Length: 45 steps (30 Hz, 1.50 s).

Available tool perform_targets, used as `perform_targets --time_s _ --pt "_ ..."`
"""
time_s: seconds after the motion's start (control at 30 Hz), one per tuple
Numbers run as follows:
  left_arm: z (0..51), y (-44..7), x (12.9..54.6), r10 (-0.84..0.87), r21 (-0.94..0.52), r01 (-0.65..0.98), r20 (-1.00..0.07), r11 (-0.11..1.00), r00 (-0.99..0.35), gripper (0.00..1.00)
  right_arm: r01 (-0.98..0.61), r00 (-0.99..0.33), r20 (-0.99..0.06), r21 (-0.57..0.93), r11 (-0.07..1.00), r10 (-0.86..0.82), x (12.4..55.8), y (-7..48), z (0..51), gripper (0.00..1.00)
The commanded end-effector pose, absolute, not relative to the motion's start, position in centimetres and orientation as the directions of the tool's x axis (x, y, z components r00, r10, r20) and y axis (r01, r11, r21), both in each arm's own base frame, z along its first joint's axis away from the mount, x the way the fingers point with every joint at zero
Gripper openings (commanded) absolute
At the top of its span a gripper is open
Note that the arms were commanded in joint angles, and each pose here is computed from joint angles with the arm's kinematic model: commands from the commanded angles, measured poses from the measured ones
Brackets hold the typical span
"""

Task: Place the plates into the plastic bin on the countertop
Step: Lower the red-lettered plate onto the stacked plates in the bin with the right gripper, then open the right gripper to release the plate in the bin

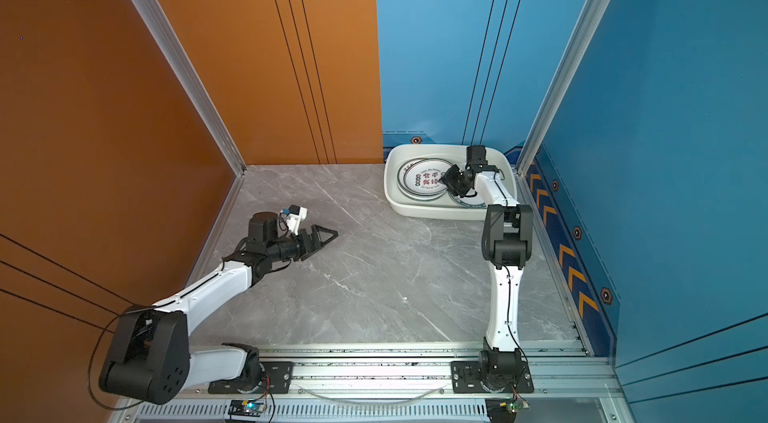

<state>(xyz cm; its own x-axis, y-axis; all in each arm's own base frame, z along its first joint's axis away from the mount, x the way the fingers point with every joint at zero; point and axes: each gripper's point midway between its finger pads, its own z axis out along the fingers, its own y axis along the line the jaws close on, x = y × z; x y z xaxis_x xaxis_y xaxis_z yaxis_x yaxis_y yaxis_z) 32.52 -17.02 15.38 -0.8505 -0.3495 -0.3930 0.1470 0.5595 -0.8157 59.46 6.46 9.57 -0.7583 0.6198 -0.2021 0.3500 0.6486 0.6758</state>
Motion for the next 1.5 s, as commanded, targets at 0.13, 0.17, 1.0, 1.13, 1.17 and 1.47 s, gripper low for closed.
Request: perform_targets --time_s 0.13,0.17,1.0,1.13,1.17,1.47 --pt "15.8 -16.9 33.1 -0.347 -0.806 0.162 -0.414 0.569 -0.842 0.98 0.379 -0.751 -0.227 0.621 0.686 0.62 58.7 4.6 10.2 0.38" --pt "15.8 -16.9 33.1 -0.348 -0.806 0.162 -0.415 0.569 -0.841 0.98 0.379 -0.751 -0.23 0.618 0.689 0.619 58.6 4.5 10.2 0.38" --pt "15.4 -16.9 33.2 -0.347 -0.806 0.155 -0.408 0.571 -0.844 0.98 0.389 -0.764 -0.243 0.566 0.727 0.598 58.0 3.7 9.4 0.38" --pt "15.1 -17.0 33.2 -0.346 -0.808 0.15 -0.401 0.57 -0.848 0.98 0.386 -0.77 -0.239 0.563 0.731 0.591 58.1 4.2 8.9 0.38" --pt "15.1 -17.0 33.2 -0.346 -0.808 0.15 -0.402 0.57 -0.848 0.98 0.386 -0.772 -0.236 0.563 0.731 0.59 58.2 4.4 8.7 0.38" --pt "14.9 -16.9 33.3 -0.346 -0.808 0.147 -0.399 0.571 -0.849 0.98 0.375 -0.782 -0.232 0.565 0.735 0.578 59.0 6.1 8.0 0.38"
